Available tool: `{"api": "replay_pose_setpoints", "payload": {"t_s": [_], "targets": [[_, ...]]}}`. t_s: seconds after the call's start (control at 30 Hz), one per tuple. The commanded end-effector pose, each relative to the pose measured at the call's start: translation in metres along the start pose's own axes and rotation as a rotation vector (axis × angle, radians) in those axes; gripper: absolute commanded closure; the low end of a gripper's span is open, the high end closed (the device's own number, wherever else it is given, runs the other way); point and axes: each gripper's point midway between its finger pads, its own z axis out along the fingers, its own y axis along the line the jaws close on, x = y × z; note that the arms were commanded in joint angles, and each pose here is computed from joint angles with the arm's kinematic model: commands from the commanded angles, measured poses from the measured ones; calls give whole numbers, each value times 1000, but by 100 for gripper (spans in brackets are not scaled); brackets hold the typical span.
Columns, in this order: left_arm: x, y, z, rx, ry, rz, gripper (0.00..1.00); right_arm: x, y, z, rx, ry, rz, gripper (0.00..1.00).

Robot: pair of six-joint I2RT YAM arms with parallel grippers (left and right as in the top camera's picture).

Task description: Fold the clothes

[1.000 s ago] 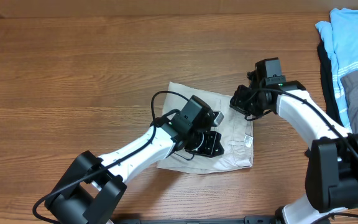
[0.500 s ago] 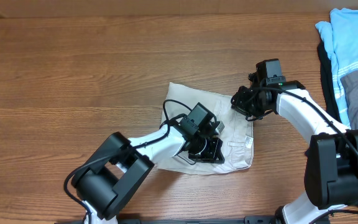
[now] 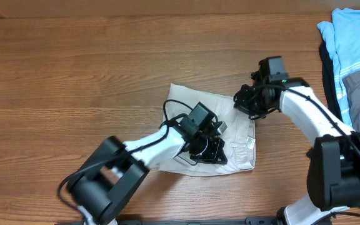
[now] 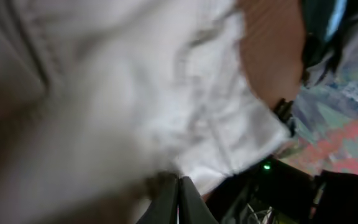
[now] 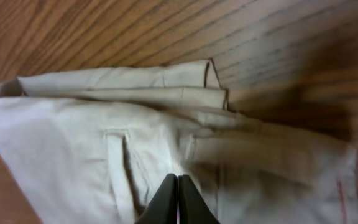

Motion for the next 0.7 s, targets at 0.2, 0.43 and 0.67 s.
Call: {"api": "replay_pose_setpoints", "payload": {"t_s": [0.2,0.43,0.67], "targets": [[-19,-50,-120,-181,-326,131,90,-46,-25,-135,109,-238,113,25],[13,8,-133,-442,-267,-37,96,-43,-67,-149,159,-219,241,0],[15,49,-111,-556,-190,-150,96,-44,-69,-150,160,-221,247,0]]}}
